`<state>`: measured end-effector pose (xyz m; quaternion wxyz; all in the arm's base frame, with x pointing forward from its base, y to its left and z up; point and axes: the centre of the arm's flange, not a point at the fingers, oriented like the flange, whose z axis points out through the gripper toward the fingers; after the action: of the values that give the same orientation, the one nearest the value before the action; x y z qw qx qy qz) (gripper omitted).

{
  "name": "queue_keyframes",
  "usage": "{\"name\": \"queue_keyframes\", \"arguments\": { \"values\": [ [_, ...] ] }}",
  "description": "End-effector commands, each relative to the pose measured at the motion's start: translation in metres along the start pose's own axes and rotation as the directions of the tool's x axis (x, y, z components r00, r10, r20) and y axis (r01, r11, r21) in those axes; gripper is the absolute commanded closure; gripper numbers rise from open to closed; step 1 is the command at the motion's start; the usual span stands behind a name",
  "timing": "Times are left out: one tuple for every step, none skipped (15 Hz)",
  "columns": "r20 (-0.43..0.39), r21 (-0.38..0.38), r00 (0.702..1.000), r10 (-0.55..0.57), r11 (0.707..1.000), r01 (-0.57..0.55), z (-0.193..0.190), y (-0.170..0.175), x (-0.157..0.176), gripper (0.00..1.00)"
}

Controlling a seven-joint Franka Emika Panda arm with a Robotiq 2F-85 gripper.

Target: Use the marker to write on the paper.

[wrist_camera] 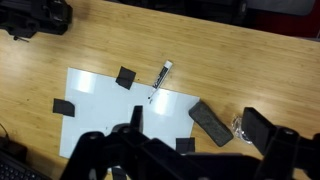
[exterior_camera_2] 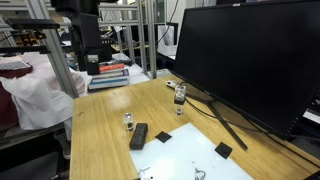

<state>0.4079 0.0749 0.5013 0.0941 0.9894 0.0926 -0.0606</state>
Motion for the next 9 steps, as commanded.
{"name": "queue_keyframes", "arguments": {
  "values": [
    [-0.007, 0.006, 1.0, 0.015, 1.0, -0.015, 0.002, 0.001, 0.001, 0.0],
    [-0.018, 0.013, 0.999, 0.037, 0.999, -0.037, 0.012, 0.003, 0.003, 0.0],
    [-0.021, 0.017, 0.999, 0.049, 0.999, -0.049, 0.02, 0.004, 0.003, 0.0],
    [-0.023, 0.02, 0.998, 0.055, 0.998, -0.054, 0.024, 0.006, 0.003, 0.0],
    [-0.027, 0.021, 0.998, 0.056, 0.998, -0.056, 0.024, 0.006, 0.003, 0.0],
    [-0.03, 0.021, 0.998, 0.057, 0.998, -0.056, 0.023, 0.006, 0.003, 0.0],
    [-0.032, 0.021, 0.998, 0.057, 0.998, -0.057, 0.022, 0.006, 0.003, 0.0],
    [-0.033, 0.021, 0.998, 0.058, 0.998, -0.057, 0.022, 0.006, 0.003, 0.0],
    [-0.033, 0.021, 0.998, 0.058, 0.998, -0.057, 0.022, 0.006, 0.003, 0.0]
  ]
}}
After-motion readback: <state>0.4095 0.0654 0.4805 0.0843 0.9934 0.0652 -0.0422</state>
